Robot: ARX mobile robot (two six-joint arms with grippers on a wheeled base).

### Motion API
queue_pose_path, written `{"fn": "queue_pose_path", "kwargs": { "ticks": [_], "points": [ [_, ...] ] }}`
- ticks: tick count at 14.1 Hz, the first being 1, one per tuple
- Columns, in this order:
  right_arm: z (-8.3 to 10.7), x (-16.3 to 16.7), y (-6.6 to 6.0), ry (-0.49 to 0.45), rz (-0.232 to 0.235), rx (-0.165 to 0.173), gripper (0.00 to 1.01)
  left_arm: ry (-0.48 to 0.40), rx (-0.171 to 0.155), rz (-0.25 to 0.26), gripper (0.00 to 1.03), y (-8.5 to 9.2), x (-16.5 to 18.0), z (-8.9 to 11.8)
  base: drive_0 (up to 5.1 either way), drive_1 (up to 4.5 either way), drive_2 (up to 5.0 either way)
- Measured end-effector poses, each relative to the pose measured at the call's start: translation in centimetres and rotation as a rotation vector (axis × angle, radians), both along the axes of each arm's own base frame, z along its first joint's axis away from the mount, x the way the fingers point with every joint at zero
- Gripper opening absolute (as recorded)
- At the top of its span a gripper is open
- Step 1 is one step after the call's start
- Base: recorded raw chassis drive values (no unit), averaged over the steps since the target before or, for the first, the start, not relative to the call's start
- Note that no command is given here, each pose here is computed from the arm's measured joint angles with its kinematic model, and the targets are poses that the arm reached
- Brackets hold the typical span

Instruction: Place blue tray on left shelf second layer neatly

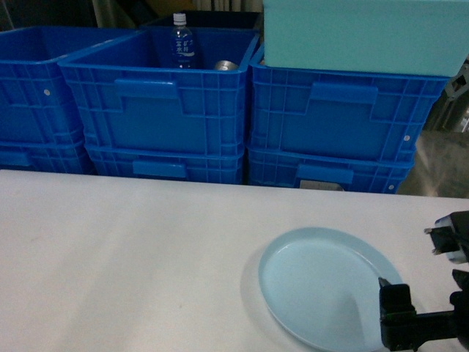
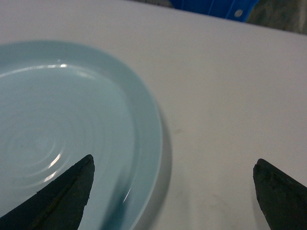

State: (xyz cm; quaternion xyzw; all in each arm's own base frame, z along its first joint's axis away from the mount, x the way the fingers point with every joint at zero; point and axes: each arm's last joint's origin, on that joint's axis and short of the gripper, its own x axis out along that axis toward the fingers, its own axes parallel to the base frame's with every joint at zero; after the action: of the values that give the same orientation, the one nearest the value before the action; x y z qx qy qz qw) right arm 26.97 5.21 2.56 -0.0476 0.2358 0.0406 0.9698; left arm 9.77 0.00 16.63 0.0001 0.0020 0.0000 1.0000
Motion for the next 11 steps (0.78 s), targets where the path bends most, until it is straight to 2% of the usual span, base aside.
{"fn": "queue_pose_path", "kwargs": {
  "ticks": [3,7,11],
  "points": [
    [-0.5,0.1,0.9,0.008,0.004,0.007,0.98,0.0,0.0,0.0,0.98,0.0,0.0,0.0,0.0,0.0,0.0],
    [-1.2,0.4,0.7,0.019,-0.038,0.022,0.96,0.0,0.0,0.0,0.98,0.0,0.0,0.0,0.0,0.0,0.0],
    [-1.5,0.7,0.1,0.014,-0.074,0.06,0.59,0.0,0.0,0.0,0.98,0.0,0.0,0.0,0.0,0.0,0.0]
  ]
}}
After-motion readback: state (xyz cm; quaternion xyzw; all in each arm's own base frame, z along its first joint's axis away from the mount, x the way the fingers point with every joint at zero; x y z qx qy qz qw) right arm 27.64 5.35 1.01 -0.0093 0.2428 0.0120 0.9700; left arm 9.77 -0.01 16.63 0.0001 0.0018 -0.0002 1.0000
